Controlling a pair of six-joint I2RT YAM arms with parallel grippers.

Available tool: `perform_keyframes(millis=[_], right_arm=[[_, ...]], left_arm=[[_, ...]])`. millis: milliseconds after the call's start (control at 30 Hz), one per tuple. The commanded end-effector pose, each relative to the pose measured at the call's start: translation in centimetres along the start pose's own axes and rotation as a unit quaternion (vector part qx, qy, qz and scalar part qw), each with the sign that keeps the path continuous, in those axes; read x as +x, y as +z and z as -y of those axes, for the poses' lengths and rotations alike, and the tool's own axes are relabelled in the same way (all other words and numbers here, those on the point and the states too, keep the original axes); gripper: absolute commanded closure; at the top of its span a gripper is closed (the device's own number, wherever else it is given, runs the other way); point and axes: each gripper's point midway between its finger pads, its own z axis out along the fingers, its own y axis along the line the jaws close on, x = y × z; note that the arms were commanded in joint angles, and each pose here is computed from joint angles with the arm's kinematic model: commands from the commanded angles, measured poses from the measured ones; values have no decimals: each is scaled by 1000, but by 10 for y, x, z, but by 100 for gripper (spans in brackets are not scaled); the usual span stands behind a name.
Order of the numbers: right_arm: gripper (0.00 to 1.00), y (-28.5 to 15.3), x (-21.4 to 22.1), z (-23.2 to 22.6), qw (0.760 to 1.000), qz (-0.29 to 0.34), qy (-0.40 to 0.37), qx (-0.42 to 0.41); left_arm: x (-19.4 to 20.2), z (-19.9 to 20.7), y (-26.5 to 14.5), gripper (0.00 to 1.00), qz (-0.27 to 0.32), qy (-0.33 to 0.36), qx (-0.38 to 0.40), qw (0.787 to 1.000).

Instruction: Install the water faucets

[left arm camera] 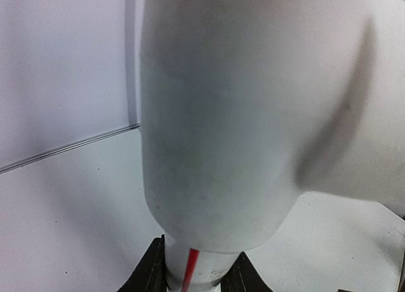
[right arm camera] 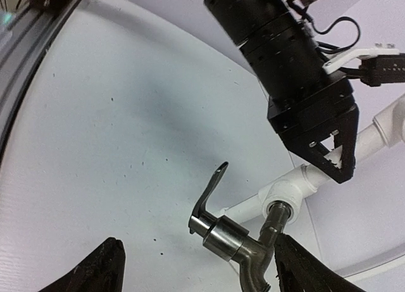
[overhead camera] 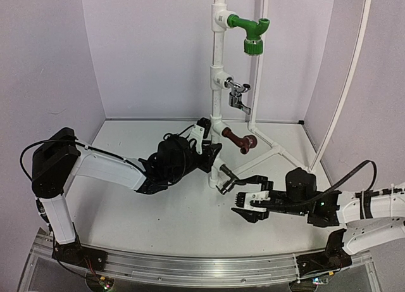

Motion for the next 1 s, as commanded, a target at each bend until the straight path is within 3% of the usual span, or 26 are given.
perform_keyframes(millis=[0,233,633,800,867,967], right_arm=[[20,13,3,30,991,-45,-106,61],[29,24,1,53,983,-49,-108,139],[49,48,29,51,976,-90,-73,182],[57,49,28,57,975,-71,40,205],[73,46,33,61,966,-64,110,227],[85,43,34,62,948,-31,208,238]], left_arm=[[60,-26,-3,100,-97,-11,-43,994],[60,-26,-2,100,-97,-10,-43,994],[59,-26,-3,100,-96,-9,-42,994],[58,-25,-1,100,-95,-9,-40,995],[57,-25,-2,100,-94,-10,-40,995],[57,-25,-2,100,-94,-10,-40,995]])
